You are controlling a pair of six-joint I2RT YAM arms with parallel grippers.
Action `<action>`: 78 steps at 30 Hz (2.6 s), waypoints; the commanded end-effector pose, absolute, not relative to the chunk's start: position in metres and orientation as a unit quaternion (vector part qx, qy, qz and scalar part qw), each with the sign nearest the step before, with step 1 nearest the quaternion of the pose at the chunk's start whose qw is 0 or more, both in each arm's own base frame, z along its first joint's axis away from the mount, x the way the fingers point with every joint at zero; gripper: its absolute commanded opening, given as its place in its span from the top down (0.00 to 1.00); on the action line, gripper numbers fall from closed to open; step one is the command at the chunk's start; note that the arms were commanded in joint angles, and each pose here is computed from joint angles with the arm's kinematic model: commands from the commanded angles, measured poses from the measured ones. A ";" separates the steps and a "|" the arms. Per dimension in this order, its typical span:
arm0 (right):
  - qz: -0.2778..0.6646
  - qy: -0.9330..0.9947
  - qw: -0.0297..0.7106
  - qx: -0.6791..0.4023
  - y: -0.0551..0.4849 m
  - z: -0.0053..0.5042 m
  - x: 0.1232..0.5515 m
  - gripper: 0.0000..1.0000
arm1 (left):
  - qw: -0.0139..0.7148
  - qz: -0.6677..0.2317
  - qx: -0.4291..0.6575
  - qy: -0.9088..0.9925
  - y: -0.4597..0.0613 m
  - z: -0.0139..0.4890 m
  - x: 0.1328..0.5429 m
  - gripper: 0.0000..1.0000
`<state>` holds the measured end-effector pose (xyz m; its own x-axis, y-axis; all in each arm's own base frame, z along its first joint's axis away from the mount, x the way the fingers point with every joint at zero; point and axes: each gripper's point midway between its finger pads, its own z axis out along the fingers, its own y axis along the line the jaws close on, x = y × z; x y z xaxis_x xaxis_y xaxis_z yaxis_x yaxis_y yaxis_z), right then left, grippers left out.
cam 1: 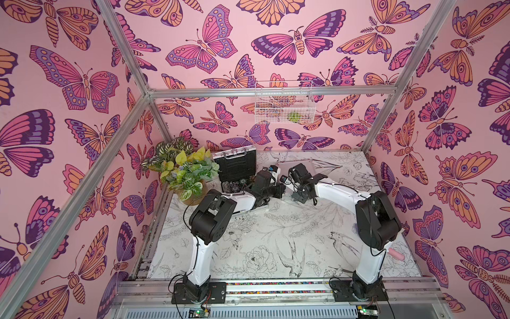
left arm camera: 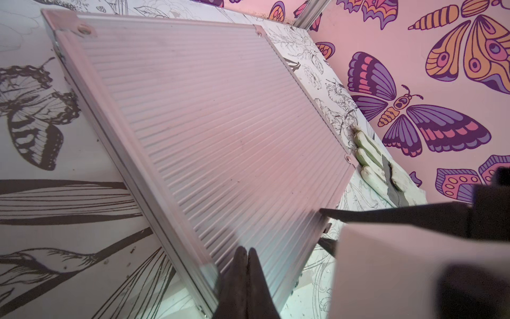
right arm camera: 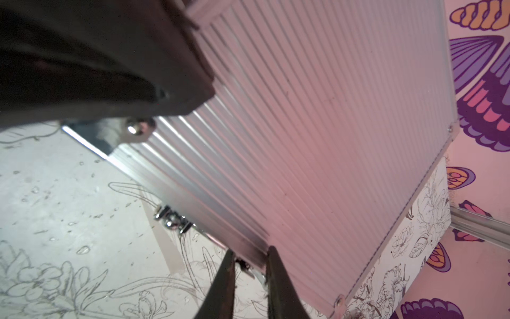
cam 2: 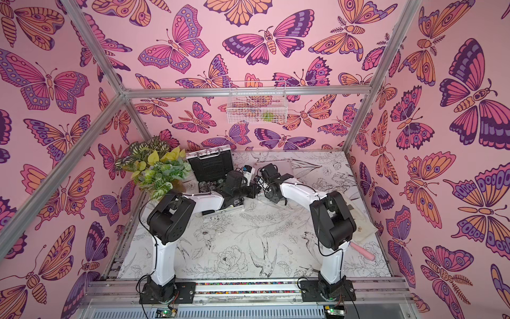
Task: Close the poker set cases
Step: Fasten the fastener on the poker set case, then move the poker set case to the center of the board.
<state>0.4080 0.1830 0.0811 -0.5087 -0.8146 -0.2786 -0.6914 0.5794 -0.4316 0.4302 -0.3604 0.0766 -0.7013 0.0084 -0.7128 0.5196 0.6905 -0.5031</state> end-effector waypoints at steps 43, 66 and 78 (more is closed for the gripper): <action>-0.024 0.942 0.317 -0.108 0.244 0.081 0.486 0.01 | 0.273 -0.187 0.134 0.934 -0.257 0.074 0.336 0.18; -0.099 0.949 0.297 0.042 0.126 0.076 0.503 0.00 | 0.335 -0.112 0.084 0.932 -0.201 0.095 0.338 0.12; 0.031 0.917 0.370 -0.147 0.264 0.138 0.483 0.08 | 0.342 -0.038 0.005 0.939 -0.136 0.094 0.336 0.09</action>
<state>0.4807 0.2348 0.1018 -0.7421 -0.2387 -0.6263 -0.1994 0.9707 -0.1337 0.3452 -0.1581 0.1015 -0.7504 0.0015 -0.6610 0.1033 0.9880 -0.1150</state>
